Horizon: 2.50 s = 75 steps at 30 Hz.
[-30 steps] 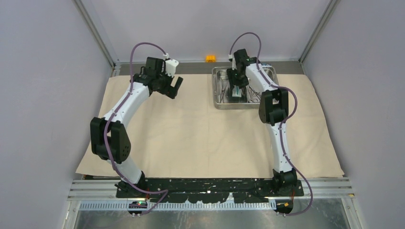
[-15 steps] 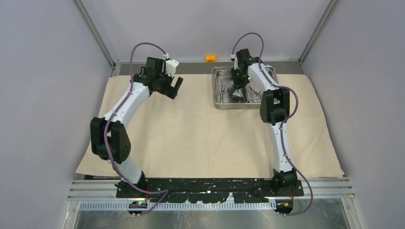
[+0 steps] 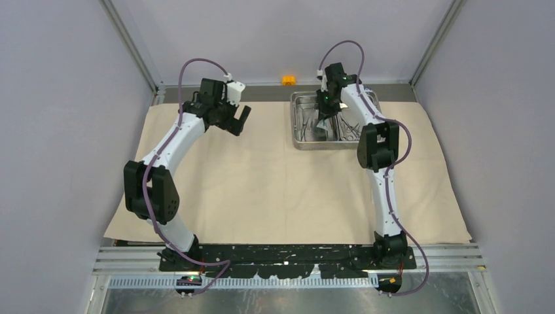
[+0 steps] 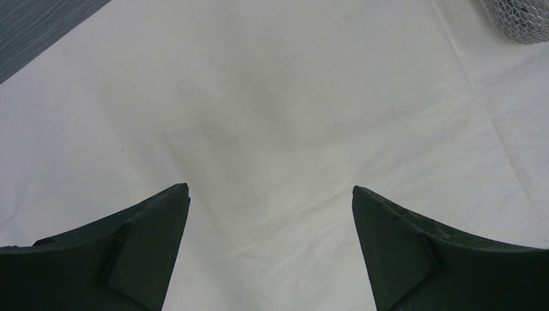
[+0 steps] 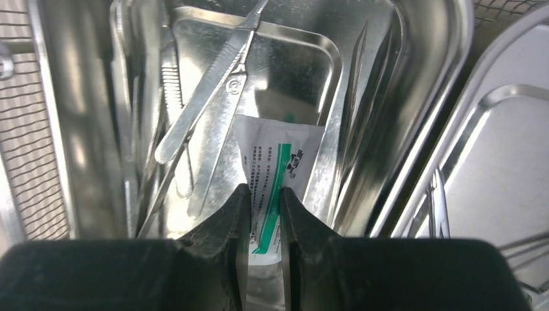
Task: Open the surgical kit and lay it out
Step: Pick up the medical item from the container, then place the medical item in the surgical kit.
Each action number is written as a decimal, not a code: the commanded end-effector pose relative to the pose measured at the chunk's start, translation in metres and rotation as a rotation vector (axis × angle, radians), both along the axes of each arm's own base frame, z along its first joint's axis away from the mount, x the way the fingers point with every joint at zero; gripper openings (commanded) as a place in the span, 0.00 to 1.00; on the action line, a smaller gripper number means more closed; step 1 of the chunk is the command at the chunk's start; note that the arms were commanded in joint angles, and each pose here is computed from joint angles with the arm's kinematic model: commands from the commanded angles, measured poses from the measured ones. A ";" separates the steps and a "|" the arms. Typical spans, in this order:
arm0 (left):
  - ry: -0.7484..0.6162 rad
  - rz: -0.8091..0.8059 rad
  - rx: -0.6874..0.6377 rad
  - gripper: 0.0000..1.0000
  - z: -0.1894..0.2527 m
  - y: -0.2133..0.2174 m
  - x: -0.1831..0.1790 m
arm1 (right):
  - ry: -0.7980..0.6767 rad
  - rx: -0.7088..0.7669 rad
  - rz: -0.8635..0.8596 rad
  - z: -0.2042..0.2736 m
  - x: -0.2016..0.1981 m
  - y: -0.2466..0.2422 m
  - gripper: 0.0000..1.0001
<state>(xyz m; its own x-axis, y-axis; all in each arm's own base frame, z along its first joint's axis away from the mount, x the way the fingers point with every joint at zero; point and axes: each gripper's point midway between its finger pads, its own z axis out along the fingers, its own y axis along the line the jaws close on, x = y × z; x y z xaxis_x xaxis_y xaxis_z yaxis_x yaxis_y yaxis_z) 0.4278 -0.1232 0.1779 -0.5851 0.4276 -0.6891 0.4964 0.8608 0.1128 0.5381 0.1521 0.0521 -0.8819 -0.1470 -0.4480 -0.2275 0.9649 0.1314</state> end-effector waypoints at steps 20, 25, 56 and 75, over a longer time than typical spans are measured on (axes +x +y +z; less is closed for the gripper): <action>-0.079 -0.015 -0.008 1.00 0.029 -0.006 0.020 | -0.128 -0.063 -0.045 0.121 -0.161 -0.054 0.00; -0.067 -0.014 -0.005 1.00 0.027 -0.008 0.023 | -0.057 -0.154 -0.048 0.071 -0.222 -0.081 0.00; -0.043 -0.010 -0.014 1.00 0.024 -0.012 0.006 | 0.275 -0.431 -0.006 -0.027 -0.260 -0.124 0.12; -0.051 -0.013 0.003 1.00 0.026 -0.009 0.003 | 0.329 -0.356 0.024 -0.011 -0.272 -0.112 0.46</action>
<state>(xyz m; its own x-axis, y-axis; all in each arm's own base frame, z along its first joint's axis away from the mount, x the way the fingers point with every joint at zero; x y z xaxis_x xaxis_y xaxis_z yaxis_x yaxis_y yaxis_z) 0.4330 -0.1325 0.1818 -0.5836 0.4412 -0.6818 0.5080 0.8533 0.1174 0.2571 0.0314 0.0237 -0.9654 -0.2602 -0.0194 -0.2533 0.9524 -0.1696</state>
